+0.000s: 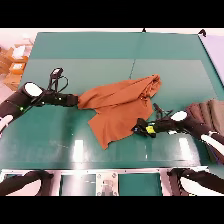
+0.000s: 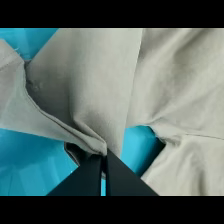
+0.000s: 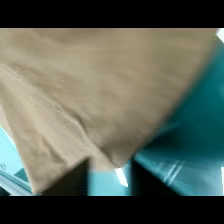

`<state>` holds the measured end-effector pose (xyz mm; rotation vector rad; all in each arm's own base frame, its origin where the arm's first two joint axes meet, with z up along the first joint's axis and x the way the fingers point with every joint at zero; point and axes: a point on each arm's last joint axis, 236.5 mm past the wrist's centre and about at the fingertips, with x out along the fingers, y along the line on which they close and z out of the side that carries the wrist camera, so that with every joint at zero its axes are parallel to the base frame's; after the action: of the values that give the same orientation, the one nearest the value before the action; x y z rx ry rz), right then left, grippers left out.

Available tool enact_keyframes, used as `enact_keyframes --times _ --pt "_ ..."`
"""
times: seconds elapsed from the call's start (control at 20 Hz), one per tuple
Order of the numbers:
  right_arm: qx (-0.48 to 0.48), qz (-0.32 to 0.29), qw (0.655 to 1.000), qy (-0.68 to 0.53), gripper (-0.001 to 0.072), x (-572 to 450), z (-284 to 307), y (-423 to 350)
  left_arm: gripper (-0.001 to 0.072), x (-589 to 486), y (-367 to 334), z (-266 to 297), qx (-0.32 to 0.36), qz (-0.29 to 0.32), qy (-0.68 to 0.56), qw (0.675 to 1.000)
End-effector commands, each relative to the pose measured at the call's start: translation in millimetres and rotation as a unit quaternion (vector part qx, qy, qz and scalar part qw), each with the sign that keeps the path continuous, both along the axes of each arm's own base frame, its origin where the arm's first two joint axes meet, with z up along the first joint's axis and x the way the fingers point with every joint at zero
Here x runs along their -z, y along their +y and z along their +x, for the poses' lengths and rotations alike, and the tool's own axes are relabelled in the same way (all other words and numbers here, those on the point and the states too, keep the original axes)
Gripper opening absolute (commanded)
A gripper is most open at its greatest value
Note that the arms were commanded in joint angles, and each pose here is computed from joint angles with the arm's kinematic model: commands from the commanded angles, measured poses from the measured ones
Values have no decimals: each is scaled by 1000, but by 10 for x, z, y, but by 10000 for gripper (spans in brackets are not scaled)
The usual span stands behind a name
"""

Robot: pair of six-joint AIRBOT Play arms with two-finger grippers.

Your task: Fold the shirts.

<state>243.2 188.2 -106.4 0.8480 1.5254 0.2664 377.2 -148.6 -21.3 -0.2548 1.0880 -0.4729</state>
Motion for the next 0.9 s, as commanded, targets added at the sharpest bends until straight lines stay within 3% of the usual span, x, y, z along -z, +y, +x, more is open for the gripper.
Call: enact_keyframes --times 0.0,0.2,0.3,0.4,0.5,0.65,0.75,0.85 --pt "-37 -4 999 -36 19 54 158 273 20 15 4 -22 4 3 3 1000" --pt "-63 -9 994 -87 16 -520 441 -112 18 -99 41 18 6 13 -17 1000" --pt "-24 -11 982 -185 17 -1309 874 -477 17 -680 60 192 -6 9 -83 996" --pt "11 -33 946 -324 17 -2447 1204 -848 17 -1817 103 322 -13 7 -217 976" --pt "42 -77 875 -475 17 -3775 1243 -1147 18 -3329 167 138 -24 -7 -382 924" --pt "64 -144 747 -646 16 -5476 717 -1280 18 -5075 269 -644 -31 -28 -557 829" --pt "75 -197 668 -714 17 -6194 273 -1297 18 -5761 283 -1205 -19 -33 -621 783" --pt "84 -244 610 -749 17 -6611 -66 -1314 18 -6162 309 -1636 -14 -35 -664 747"
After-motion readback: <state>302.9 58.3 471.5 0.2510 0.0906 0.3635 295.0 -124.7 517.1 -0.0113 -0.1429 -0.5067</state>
